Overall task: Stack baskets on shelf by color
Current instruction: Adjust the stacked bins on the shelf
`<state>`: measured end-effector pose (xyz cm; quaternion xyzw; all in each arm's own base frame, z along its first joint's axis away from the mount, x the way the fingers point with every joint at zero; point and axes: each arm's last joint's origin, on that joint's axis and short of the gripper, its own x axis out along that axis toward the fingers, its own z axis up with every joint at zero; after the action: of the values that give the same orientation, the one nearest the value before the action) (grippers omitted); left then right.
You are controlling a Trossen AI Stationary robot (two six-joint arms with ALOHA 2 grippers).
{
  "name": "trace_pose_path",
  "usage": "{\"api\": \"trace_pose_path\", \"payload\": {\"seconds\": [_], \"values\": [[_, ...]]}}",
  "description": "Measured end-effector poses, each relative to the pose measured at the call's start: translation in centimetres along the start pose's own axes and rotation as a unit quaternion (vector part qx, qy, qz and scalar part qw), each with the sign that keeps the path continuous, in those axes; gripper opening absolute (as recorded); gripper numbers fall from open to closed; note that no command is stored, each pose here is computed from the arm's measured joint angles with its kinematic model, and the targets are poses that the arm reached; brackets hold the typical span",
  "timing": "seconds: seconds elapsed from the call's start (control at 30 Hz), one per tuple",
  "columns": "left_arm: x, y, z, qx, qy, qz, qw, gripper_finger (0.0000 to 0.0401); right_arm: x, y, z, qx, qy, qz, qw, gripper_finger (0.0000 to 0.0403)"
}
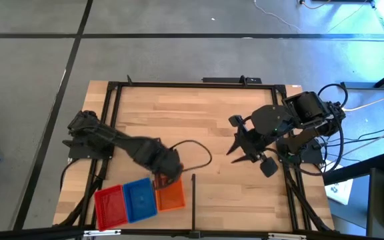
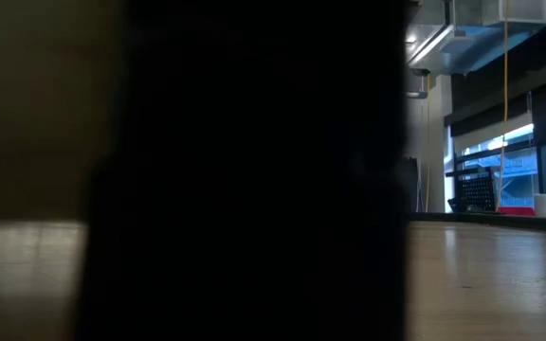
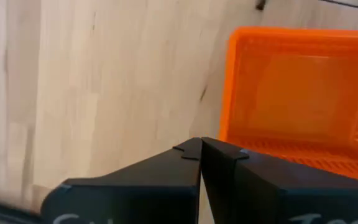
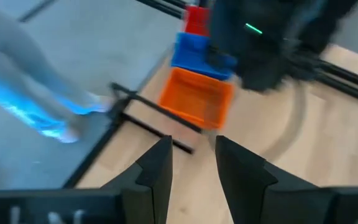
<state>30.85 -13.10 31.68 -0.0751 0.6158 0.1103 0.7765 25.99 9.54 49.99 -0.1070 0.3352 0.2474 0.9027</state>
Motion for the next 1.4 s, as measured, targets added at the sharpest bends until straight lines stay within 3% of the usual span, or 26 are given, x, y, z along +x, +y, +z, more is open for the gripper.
{"api": "trace_pose_path", "payload": {"seconds": [0.2, 0.33, 0.4, 0.57, 1.1, 1.23, 1.4], "values": [[1.5, 1.7, 1.7, 0.065, 0.004, -0.039, 0.997, 0.0, 0.0, 0.2, 0.0, -0.001, -0.004, 0.025, 1.0, 0.0124], [3.1, 3.1, 1.9, 0.066, 0.029, -0.025, 0.997, 0.0, 0.0, 0.2, 0.0, 0.0, -0.003, 0.024, 1.0, 0.0124], [4.1, 3.4, 1.6, 0.062, 0.053, -0.044, 0.996, 0.0, 0.0, 0.2, 0.0, 0.0, -0.003, 0.025, 1.0, 0.0124], [6.5, 2.5, 1.2, 0.073, 0.053, -0.111, 0.99, 0.0, 0.0, 0.2, 0.0, 0.0, -0.003, 0.025, 1.0, 0.0124], [6.3, 0.5, 1.7, 0.092, 0.001, -0.183, 0.979, 0.0, 0.0, 0.2, 0.0, 0.0, -0.002, 0.025, 1.0, 0.0124], [5.9, 1.0, 1.1, 0.084, 0.011, -0.146, 0.986, 0.0, 0.1, 0.2, 0.0, 0.0, -0.002, 0.025, 1.0, 0.0124], [2.8, 3.0, -0.7, 0.037, 0.034, -0.087, 0.995, 0.0, 0.1, 0.2, 0.0, 0.0, -0.002, 0.025, 1.0, 0.0124]]}}
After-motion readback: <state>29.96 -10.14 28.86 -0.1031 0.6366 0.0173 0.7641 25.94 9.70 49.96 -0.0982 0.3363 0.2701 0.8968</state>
